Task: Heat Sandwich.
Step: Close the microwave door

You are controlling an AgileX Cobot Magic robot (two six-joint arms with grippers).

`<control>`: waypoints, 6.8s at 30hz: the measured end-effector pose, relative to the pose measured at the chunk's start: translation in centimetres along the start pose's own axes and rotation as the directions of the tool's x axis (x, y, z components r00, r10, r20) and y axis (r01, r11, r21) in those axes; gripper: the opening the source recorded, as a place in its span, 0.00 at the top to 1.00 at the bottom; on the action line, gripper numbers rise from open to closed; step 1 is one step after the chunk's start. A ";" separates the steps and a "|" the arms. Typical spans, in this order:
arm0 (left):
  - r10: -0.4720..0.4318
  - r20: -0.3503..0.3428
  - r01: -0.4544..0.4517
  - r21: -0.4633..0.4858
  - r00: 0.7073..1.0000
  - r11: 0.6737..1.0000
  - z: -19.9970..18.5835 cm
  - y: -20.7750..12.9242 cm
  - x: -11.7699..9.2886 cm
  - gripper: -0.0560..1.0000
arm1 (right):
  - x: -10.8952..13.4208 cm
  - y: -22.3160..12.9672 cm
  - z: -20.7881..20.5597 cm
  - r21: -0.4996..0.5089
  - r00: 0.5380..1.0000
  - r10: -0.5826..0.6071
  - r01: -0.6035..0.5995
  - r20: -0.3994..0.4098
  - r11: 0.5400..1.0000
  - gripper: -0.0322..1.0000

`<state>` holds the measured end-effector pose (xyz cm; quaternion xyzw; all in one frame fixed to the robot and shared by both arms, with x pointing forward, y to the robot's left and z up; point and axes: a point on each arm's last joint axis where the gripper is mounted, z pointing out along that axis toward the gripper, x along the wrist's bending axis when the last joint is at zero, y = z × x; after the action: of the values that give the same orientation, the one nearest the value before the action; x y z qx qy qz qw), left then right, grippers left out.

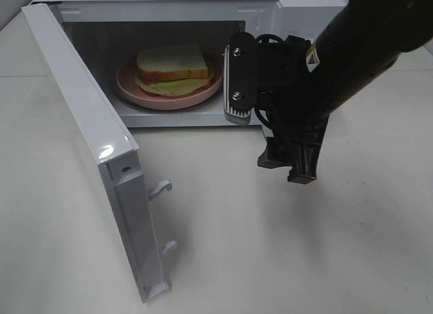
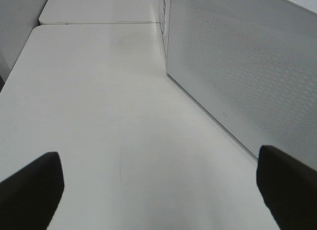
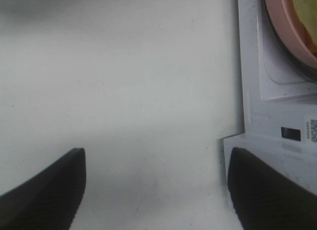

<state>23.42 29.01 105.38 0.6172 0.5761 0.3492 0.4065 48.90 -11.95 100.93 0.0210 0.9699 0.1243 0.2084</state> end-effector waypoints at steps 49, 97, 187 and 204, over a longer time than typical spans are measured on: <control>0.000 0.000 0.000 0.000 1.000 1.000 0.0 0.0 0.0 0.01 | 11.4 -11.8 -15.1 0.056 0.603 0.792 -0.798 0.094 0.600 0.23; 0.000 0.000 0.000 0.000 1.000 1.000 0.0 0.0 0.0 0.01 | 20.4 -17.1 -18.4 -0.519 0.131 0.939 -0.804 0.319 0.289 0.23; -0.011 -0.105 -0.008 -0.174 0.994 0.985 11.3 1.9 2.4 0.95 | 20.4 -17.1 -18.4 -0.521 0.127 0.940 -0.805 0.316 0.284 0.23; 0.018 -0.173 -0.068 -0.289 0.985 0.955 15.2 1.5 3.4 0.95 | 20.4 -17.1 -18.4 -0.521 0.127 0.940 -0.805 0.316 0.284 0.23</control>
<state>38.03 30.85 100.18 0.5308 0.5364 0.4905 0.4358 22.94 -30.92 104.74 0.5998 0.6308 0.3170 0.3766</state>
